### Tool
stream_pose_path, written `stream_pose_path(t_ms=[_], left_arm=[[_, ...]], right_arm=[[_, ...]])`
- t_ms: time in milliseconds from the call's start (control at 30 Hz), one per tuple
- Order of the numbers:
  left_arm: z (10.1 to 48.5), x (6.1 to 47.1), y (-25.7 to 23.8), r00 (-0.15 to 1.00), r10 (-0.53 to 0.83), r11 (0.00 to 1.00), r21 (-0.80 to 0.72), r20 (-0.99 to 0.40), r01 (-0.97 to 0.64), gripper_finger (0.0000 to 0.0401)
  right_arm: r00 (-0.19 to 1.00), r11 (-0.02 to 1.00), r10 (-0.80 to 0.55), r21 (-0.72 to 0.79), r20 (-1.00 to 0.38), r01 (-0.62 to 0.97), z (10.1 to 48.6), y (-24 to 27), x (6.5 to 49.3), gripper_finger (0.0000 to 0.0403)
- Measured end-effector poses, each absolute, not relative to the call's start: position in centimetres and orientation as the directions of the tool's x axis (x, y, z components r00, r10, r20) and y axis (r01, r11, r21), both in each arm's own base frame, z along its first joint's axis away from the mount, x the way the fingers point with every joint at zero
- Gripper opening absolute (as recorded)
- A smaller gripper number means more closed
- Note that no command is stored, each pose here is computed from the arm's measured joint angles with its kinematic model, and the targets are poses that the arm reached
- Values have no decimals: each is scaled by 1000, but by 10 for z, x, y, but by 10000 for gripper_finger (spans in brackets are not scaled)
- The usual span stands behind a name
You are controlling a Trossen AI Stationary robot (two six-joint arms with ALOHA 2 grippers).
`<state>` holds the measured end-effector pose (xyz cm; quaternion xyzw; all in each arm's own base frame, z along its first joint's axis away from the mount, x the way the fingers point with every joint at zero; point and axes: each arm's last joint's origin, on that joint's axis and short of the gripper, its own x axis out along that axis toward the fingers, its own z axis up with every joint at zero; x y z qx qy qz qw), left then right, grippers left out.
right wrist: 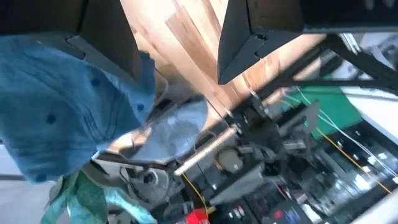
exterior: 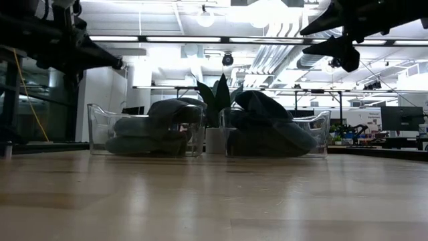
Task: Pick & Place hat
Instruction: Return to Home Position
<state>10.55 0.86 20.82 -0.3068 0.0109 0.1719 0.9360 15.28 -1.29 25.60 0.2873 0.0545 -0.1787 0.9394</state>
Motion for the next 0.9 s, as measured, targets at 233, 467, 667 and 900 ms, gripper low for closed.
stream_pose_path(t_ms=[233,467,667,900], left_arm=[[192,96,9,949,314,742,-620,-16,-255,1],[185,92,8,958,286,756,-622,33,-204,1],[178,96,5,980,172,778,-623,97,-75,1],[176,96,3,988,128,828,-558,91,-56,1]], right_arm=[[940,771,-309,540,-147,338,253,-15,140,204],[944,765,-320,565,-83,309,246,-15,130,204],[945,764,-324,575,-52,293,242,-14,123,204],[946,761,-321,585,-34,279,231,-14,119,204]])
